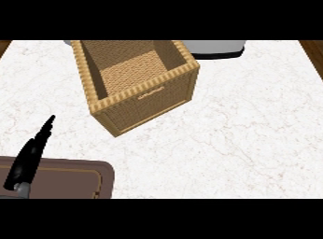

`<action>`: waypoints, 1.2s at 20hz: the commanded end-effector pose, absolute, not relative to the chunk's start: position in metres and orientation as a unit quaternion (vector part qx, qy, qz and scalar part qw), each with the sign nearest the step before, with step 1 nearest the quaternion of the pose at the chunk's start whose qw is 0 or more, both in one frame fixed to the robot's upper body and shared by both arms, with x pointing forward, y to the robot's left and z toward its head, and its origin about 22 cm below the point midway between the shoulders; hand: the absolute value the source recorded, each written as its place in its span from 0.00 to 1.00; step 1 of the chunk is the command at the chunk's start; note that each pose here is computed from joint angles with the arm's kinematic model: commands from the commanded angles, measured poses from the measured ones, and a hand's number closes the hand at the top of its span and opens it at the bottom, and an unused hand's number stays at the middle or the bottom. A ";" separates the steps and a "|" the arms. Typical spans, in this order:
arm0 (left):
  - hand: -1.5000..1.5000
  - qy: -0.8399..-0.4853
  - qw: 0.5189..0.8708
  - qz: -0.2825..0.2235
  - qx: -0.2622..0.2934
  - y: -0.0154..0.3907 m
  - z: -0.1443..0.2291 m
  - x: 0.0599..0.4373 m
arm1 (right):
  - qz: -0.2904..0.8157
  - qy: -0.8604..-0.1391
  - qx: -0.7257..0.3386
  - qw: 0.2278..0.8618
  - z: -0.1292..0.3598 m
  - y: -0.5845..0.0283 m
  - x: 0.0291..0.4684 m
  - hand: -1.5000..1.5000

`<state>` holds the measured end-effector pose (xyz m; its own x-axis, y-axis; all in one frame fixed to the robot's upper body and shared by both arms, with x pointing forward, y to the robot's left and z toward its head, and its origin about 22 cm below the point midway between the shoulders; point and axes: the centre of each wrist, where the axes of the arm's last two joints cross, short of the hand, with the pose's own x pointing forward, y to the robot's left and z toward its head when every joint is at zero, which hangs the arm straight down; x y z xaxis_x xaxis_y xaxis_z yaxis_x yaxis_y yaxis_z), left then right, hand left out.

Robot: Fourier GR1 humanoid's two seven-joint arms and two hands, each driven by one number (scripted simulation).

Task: Pick the squash from the placemat and place it in the basket

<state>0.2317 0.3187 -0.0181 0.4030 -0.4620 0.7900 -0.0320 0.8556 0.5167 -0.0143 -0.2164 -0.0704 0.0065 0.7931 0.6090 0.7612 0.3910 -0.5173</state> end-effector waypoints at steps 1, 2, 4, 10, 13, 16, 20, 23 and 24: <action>0.50 -0.531 0.802 -0.138 0.235 0.321 -0.015 0.234 | 0.072 -0.722 -0.570 0.386 -0.082 -0.230 -0.007 0.00; 0.50 -0.534 0.802 -0.134 0.232 0.317 -0.014 0.236 | 0.061 -0.726 -0.567 0.383 -0.085 -0.221 0.004 0.00; 0.50 -0.527 0.807 -0.132 0.232 0.312 -0.013 0.236 | 0.061 -0.722 -0.573 0.383 -0.087 -0.222 0.010 0.00; 0.50 -0.534 0.803 -0.137 0.227 0.311 -0.012 0.249 | 0.058 -0.710 -0.578 0.397 -0.101 -0.227 0.014 0.00; 0.50 -0.538 0.799 -0.130 0.235 0.319 -0.013 0.239 | 0.051 -0.703 -0.585 0.401 -0.102 -0.239 0.009 0.00; 0.50 -0.532 0.803 -0.138 0.230 0.299 -0.017 0.241 | 0.053 -0.708 -0.583 0.394 -0.093 -0.240 0.020 0.00; 0.50 -0.537 0.798 -0.140 0.236 0.306 -0.024 0.243 | 0.056 -0.713 -0.574 0.400 -0.105 -0.243 0.025 0.00; 0.50 -0.533 0.802 -0.132 0.235 0.319 -0.026 0.239 | 0.065 -0.711 -0.569 0.407 -0.105 -0.243 0.035 0.00; 0.50 -0.540 0.795 -0.140 0.237 0.320 -0.011 0.231 | 0.066 -0.706 -0.574 0.409 -0.106 -0.234 0.042 0.00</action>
<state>0.2397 0.3148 -0.0201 0.3824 -0.4700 0.7955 -0.0276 0.8548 0.5183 0.0270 -0.2386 -0.1006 0.0408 0.8466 0.5307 0.7648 0.3154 -0.5618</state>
